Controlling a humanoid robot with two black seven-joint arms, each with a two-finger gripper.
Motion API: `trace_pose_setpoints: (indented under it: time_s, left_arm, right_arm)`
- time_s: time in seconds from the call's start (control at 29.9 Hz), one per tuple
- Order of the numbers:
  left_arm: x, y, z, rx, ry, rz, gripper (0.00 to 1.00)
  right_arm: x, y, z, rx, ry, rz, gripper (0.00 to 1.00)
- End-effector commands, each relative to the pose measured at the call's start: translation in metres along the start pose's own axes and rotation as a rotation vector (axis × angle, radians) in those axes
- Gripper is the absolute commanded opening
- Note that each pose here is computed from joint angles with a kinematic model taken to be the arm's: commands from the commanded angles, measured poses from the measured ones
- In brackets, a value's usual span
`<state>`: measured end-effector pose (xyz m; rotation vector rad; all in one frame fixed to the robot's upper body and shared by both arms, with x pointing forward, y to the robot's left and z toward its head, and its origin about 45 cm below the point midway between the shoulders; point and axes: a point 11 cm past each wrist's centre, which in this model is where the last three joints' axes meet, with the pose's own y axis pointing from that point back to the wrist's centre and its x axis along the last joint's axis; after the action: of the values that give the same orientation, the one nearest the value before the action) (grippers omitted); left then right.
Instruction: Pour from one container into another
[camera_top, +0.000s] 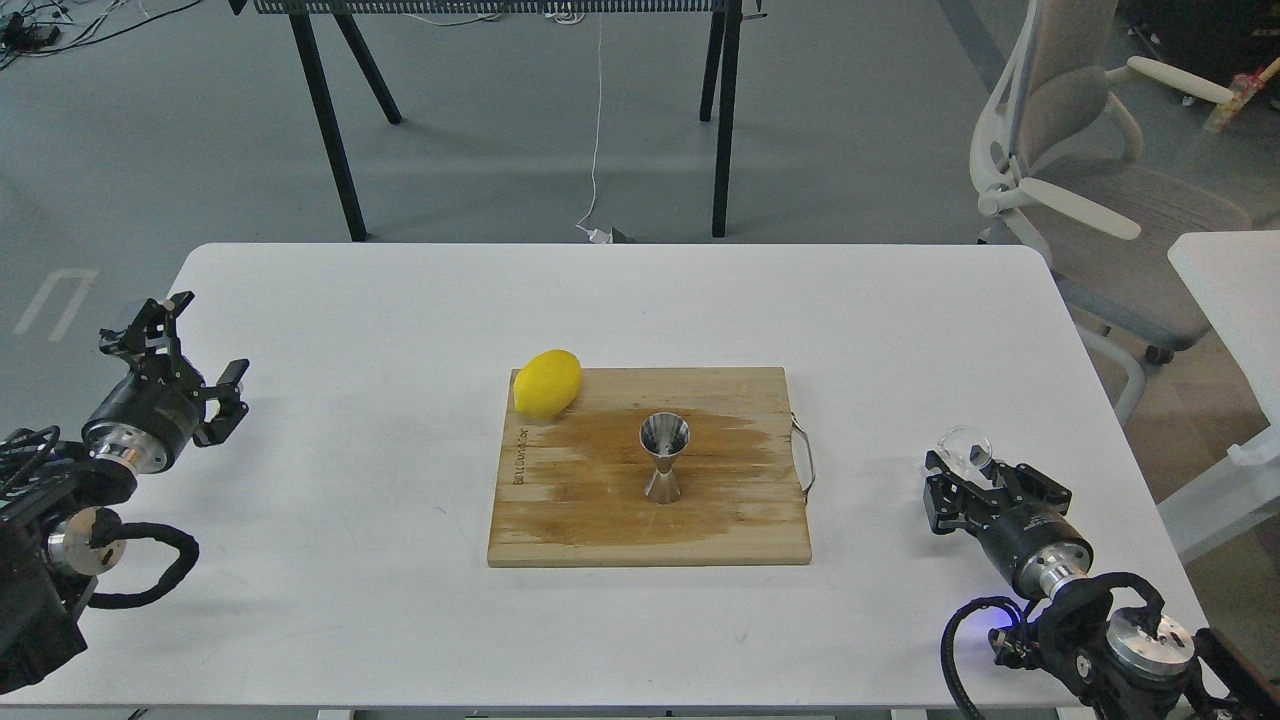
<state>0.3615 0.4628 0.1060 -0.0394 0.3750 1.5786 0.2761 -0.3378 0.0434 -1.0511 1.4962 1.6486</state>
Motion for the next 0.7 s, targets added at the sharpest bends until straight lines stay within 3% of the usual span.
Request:
trace_pose_setpoints:
  time_s: [0.0, 0.57, 0.67]
  left_arm:
    - [-0.0006, -0.0002, -0.0005, 0.0, 0.001, -0.001, 0.99]
    - [-0.0012, -0.0003, -0.001, 0.001, 0.002, -0.002, 0.99]
    - [-0.0012, -0.0003, -0.001, 0.001, 0.002, -0.002, 0.99]
  right_arm:
    - [-0.0002, 0.0001, -0.0004, 0.0, 0.001, 0.0, 0.48]
    - [0.0013, 0.0007, 0.0003, -0.001, -0.001, 0.003, 0.94]
    - [0.0013, 0.0007, 0.0003, -0.001, -0.001, 0.003, 0.94]
